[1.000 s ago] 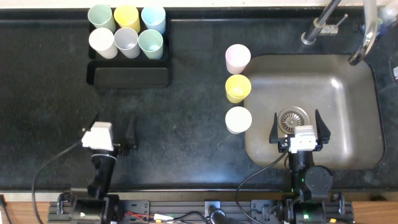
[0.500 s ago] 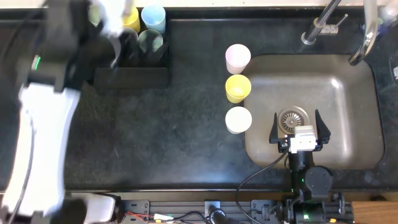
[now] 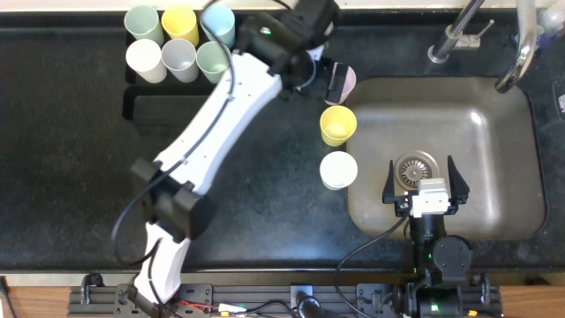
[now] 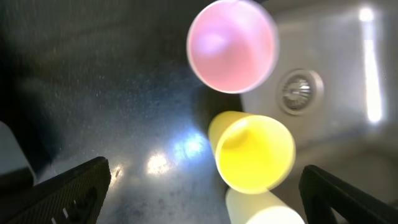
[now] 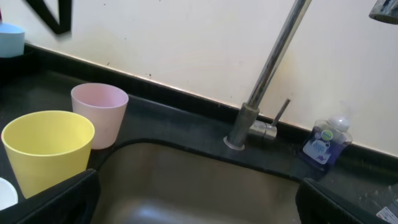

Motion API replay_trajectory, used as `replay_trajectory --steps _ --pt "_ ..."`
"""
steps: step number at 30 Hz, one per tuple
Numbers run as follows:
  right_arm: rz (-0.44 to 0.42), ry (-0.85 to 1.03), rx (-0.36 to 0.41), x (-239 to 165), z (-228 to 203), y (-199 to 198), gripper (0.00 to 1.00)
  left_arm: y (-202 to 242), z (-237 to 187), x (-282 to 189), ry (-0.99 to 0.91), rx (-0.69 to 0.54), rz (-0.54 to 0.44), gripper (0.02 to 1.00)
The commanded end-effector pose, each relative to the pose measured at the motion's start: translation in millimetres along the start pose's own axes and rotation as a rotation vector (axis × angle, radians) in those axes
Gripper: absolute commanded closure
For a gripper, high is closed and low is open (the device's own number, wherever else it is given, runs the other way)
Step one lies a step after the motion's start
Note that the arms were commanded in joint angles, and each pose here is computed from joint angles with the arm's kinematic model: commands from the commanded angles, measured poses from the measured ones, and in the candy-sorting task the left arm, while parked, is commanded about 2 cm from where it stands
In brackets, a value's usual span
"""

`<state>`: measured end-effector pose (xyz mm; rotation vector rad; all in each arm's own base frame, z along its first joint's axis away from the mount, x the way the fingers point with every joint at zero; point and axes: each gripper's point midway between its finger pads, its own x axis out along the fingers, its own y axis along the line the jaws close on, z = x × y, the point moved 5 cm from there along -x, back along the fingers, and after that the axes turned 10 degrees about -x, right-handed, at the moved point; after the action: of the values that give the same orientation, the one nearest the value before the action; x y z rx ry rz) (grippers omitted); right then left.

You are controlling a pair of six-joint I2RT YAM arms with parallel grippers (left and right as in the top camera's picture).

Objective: Store Cups

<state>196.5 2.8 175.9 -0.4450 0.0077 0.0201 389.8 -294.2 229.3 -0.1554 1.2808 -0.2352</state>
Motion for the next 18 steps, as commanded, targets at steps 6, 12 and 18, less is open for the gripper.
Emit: replay_trajectory --steps 6,12,18 --pt "-0.001 0.001 0.004 0.3 -3.1 1.7 0.005 10.3 18.1 34.5 -0.042 -0.153 0.063 0.020" --pt "-0.001 0.001 0.004 0.3 -3.1 1.7 0.005 4.9 25.8 55.1 -0.056 -0.185 0.031 0.020" --pt "-0.001 0.001 0.004 0.3 -3.1 1.7 0.005 12.4 30.5 74.0 -0.051 -0.252 0.042 0.020"
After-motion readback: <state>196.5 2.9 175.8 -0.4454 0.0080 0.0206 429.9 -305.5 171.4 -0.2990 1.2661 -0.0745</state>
